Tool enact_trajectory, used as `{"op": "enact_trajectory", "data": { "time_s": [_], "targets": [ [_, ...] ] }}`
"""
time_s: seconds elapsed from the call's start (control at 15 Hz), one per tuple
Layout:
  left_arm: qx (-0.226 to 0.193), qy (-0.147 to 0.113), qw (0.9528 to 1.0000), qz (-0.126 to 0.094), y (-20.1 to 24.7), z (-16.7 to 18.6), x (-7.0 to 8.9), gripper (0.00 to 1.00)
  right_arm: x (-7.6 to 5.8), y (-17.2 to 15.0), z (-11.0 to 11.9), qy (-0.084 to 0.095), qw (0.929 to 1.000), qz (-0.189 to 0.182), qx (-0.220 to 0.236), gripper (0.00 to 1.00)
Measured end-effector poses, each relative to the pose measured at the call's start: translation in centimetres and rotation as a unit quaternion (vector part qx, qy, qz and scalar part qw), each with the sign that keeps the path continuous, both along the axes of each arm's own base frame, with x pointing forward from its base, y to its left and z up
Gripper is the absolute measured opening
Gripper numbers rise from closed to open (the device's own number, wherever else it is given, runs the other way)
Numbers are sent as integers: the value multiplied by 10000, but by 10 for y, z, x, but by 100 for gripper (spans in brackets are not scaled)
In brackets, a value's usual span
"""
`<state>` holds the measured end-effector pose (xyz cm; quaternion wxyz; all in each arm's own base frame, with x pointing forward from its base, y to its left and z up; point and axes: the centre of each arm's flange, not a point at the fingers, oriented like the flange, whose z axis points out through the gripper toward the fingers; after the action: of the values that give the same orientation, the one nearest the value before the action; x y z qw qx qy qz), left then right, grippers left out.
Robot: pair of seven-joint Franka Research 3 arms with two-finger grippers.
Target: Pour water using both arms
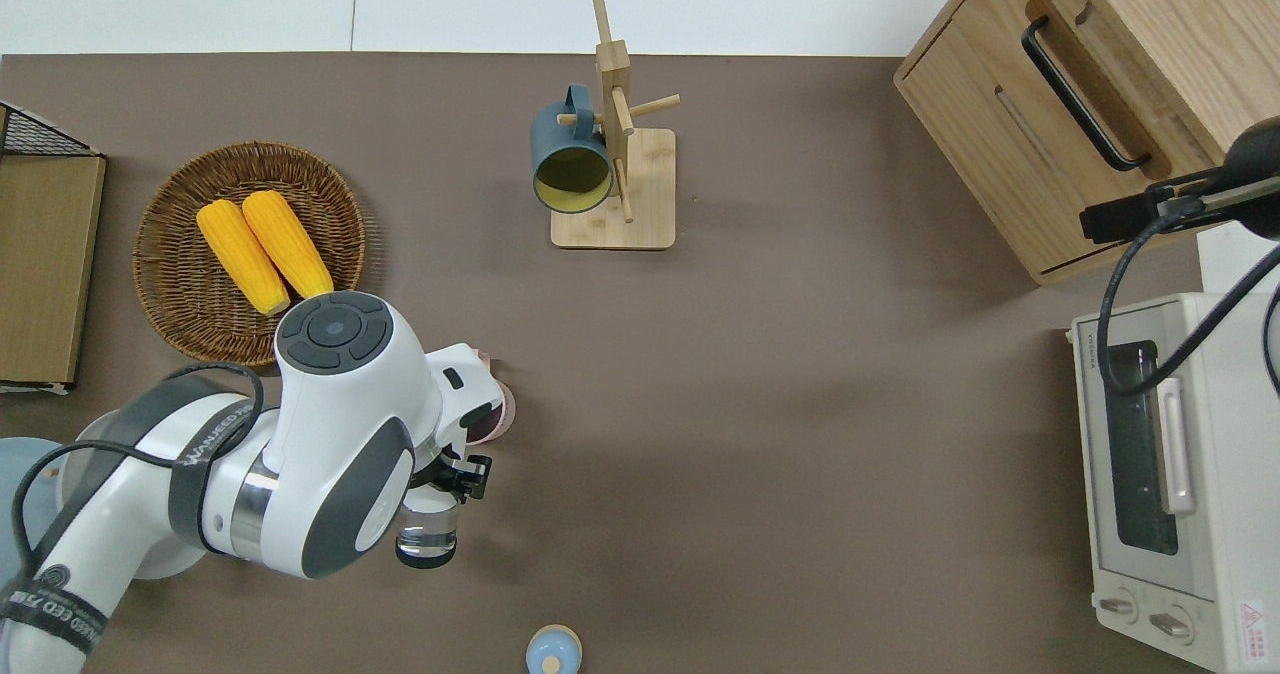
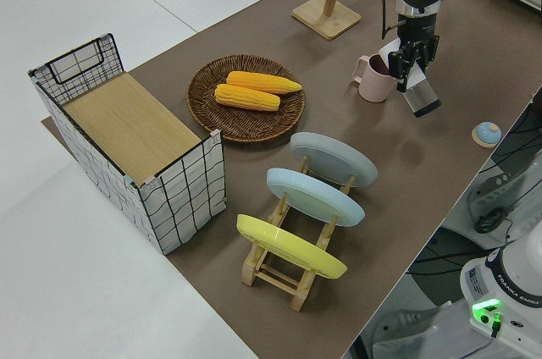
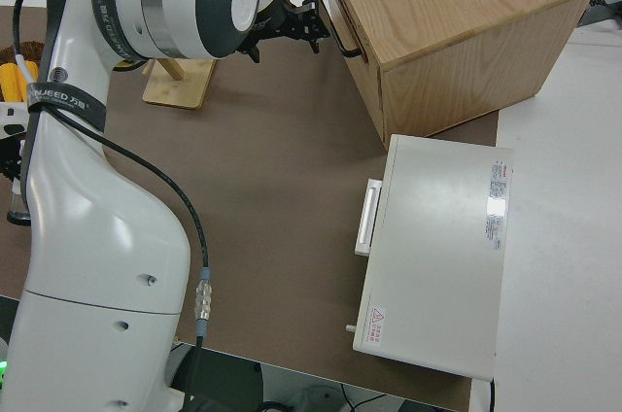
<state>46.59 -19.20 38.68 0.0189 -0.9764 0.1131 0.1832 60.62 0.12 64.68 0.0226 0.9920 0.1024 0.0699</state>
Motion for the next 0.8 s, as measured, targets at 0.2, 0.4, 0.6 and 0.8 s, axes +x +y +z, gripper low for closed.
{"op": "enact_trajectory", "data": {
  "time_s": [0.2,0.4,0.6,0.8],
  "targets": [
    [29,73,10000,13,-1,2,5,64,0,0,-1,7,10000,0,0,99],
    [85,161,9998,-1,-1,6,8,64,0,0,-1,8,10000,0,0,99],
    [164,294,9994,-28,0,11,9,64,0,0,-1,8,10000,0,0,99],
    [208,464,9987,-44,1,14,10,64,0,0,-1,8,10000,0,0,99]
  ]
}}
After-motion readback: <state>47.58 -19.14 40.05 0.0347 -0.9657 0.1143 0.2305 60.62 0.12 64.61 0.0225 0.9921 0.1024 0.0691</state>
